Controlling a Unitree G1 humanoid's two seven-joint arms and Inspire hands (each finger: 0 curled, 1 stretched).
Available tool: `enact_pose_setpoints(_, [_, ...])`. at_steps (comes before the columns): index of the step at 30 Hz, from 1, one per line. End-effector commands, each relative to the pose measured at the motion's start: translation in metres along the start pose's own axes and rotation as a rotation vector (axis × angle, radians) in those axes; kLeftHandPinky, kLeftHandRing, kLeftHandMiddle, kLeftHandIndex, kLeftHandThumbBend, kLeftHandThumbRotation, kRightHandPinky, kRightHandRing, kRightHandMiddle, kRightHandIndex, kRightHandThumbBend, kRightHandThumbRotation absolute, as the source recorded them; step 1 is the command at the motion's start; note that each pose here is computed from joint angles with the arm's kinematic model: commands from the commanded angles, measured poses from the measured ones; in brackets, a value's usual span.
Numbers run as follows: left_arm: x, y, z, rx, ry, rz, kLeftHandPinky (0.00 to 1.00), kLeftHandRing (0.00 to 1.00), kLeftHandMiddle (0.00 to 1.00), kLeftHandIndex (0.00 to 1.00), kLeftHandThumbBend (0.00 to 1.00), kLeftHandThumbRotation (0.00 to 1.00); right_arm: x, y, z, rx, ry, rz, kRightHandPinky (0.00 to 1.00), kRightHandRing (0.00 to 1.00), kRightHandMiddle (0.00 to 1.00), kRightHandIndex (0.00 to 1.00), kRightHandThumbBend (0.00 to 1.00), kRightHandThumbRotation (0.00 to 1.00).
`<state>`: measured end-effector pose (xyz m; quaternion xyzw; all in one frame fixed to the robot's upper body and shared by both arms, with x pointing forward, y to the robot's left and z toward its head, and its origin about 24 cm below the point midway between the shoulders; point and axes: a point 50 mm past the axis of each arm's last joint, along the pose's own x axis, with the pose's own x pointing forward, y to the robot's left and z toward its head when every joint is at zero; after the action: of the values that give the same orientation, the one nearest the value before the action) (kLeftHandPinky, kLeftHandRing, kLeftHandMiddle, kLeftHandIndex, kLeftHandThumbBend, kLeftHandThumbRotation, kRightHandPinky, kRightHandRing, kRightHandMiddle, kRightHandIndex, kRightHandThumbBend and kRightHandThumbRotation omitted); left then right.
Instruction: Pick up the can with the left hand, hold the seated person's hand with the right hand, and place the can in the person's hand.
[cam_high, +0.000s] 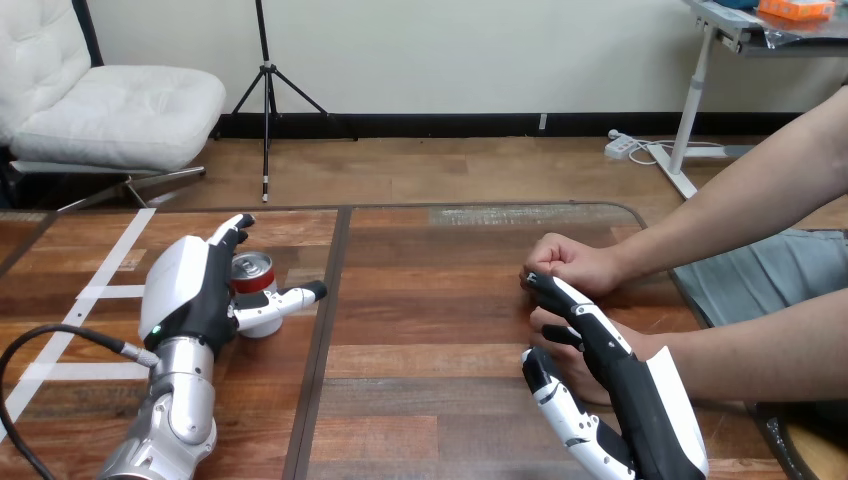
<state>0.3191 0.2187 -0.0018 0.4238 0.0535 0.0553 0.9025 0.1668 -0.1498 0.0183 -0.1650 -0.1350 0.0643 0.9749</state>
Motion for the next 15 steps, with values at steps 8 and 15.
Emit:
enact_pose_setpoints(8, [0.0163, 0.0136, 0.0255, -0.098, -0.071, 0.091, 0.61, 0.68, 0.72, 0.74, 0.76, 0.06, 0.0141, -0.0076, 0.0125, -0.010, -0.104, -0.014, 0.81, 0.89, 0.90, 0.87, 0.40, 0.70])
enact_pose_setpoints(15, [0.0165, 0.0132, 0.0249, -0.103, -0.060, 0.094, 0.58, 0.65, 0.69, 0.71, 0.74, 0.01, 0.0141, -0.0079, 0.0124, -0.022, -0.102, -0.010, 0.80, 0.89, 0.90, 0.87, 0.40, 0.69])
